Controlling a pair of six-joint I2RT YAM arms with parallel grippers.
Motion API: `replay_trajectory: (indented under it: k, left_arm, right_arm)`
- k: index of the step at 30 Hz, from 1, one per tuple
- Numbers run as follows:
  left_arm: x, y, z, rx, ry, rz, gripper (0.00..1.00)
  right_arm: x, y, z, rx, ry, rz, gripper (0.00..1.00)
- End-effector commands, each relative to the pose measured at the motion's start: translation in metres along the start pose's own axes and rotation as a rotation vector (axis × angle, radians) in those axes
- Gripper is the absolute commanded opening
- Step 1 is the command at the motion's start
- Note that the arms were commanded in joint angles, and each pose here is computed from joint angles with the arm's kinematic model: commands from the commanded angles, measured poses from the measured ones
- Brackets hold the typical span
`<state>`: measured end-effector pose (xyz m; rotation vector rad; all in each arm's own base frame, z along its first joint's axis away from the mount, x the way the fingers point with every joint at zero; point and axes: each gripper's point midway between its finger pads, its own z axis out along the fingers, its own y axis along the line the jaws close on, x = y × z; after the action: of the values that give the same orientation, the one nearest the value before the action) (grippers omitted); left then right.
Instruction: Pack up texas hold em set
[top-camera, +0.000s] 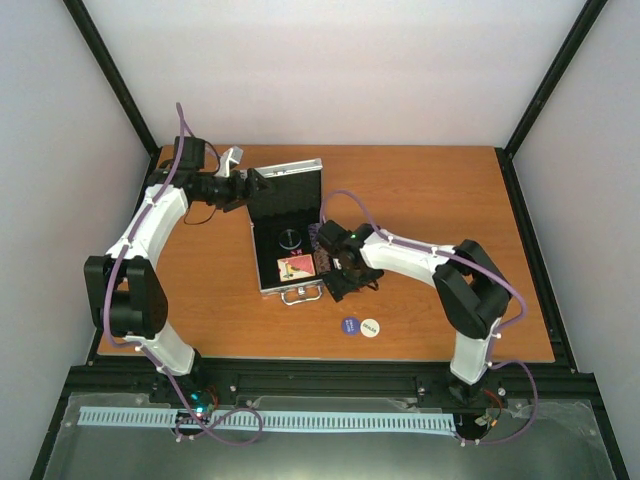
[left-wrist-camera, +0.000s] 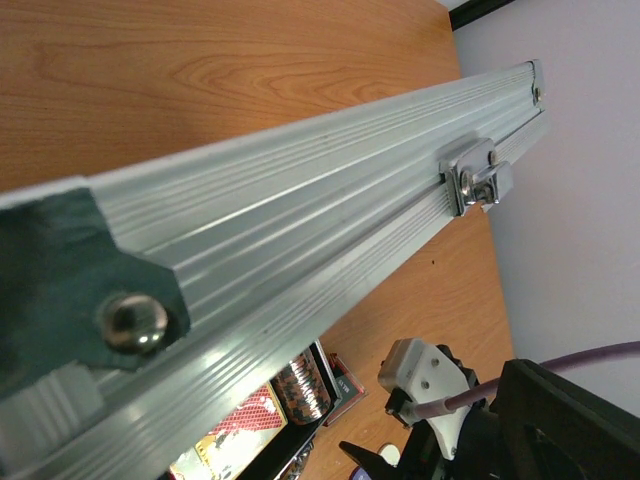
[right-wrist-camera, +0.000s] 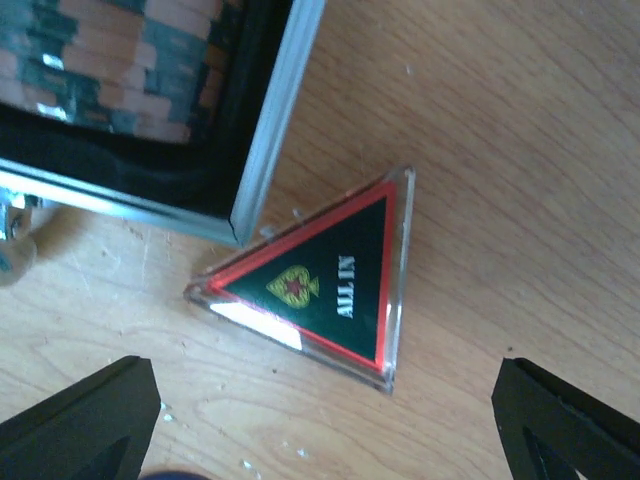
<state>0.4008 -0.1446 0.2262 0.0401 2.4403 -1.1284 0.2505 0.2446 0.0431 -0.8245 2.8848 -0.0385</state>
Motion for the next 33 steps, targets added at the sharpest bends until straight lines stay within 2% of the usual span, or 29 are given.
replay_trajectory:
  k: [1,10,16,22,27,33]
  left_arm:
    - [-0.013,-0.015,-0.010,0.013,-0.050,0.059,1.00]
    - [-0.014,-0.015,-0.009,0.012,-0.047,0.058,1.00]
    - [-0.014,-0.013,-0.007,0.014,-0.042,0.051,1.00]
    - [-0.012,-0.011,-0.006,0.013,-0.036,0.045,1.00]
    - [-0.012,-0.012,-0.006,0.014,-0.037,0.046,1.00]
    - [-0.013,-0.013,-0.008,0.016,-0.042,0.050,1.00]
  right_arm:
    - [-0.020,0.006,0.005,-0.008,-0.037,0.030,0.94]
    - [-0.018,0.008,0.027,-0.045,-0.002,0.078,0.87]
    - [-0.013,0.005,0.037,-0.052,0.023,0.097,0.74]
    - [0.005,0.004,0.049,-0.058,0.061,0.098,0.70]
    - [0.012,0.003,0.052,-0.057,0.077,0.105,0.52]
    - [-0.002,-0.007,0.021,-0.008,0.021,0.083,0.38]
